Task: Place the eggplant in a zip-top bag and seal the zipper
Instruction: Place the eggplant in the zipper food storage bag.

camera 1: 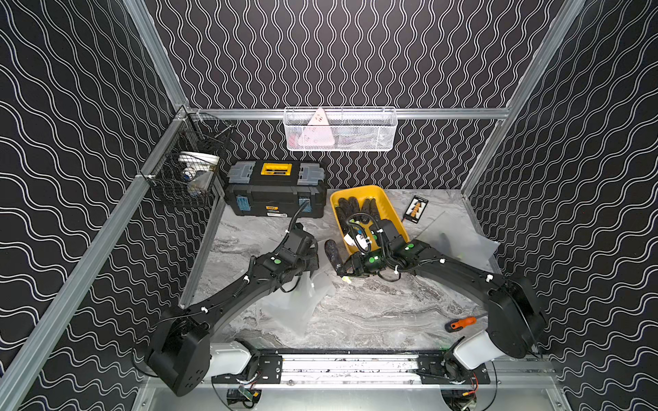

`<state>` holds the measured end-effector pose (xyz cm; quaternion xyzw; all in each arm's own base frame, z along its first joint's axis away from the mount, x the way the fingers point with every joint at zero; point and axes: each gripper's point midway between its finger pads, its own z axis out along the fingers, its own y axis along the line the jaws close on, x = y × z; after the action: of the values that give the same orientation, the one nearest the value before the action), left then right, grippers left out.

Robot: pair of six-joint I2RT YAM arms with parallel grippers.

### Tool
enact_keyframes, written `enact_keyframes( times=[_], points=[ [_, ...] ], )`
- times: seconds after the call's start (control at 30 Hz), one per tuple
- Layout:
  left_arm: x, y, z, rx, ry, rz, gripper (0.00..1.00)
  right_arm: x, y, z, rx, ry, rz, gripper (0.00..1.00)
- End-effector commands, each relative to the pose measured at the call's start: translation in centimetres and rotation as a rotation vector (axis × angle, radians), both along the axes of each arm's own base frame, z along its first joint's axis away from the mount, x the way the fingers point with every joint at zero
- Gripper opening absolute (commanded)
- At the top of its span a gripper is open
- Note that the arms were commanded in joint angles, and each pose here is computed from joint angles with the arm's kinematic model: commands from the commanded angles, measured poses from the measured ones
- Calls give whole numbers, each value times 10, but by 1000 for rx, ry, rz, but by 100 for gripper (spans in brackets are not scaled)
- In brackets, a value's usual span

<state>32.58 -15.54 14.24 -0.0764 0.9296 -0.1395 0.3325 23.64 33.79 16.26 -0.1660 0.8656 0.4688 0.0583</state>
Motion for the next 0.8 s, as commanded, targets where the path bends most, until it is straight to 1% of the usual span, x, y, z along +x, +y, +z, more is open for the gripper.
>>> enact_keyframes(
  times=[0.0, 0.07, 0.17, 0.23, 0.37, 0.4, 0.47, 0.63, 0.67, 0.73, 0.77],
  points=[
    [4, -2, 9, 32, -36, -18, 0, -5, 8, -2, 29, 77, 16, 16],
    [2, -3, 11, 52, -48, -31, 0, -7, 9, -10, 3, 143, 7, 16],
    [-1, -7, 14, 48, -73, -62, 0, -10, 11, -21, -23, 240, -3, 18],
    [-4, -15, 15, 45, -84, -100, 0, -9, 12, -22, -20, 278, -22, 21],
    [-10, -24, 18, 77, -110, -151, 0, -7, 14, -20, -24, 338, -76, 22],
    [-12, -27, 19, 72, -114, -162, 0, -1, 18, -11, -17, 338, -85, 24],
    [-14, -33, 22, 52, -126, -194, 0, 2, 19, -13, -42, 353, -103, 28],
    [-18, -39, 25, 27, -135, -218, 0, 9, 28, -19, -90, 356, -110, 34],
    [-18, -38, 26, 28, -135, -215, 0, 11, 30, -21, -90, 364, -114, 35],
    [-19, -36, 26, 36, -131, -205, 0, 14, 34, -20, -72, 382, -124, 41],
    [-19, -35, 27, 37, -129, -202, 0, 16, 38, -17, -51, 390, -124, 42]
  ],
)
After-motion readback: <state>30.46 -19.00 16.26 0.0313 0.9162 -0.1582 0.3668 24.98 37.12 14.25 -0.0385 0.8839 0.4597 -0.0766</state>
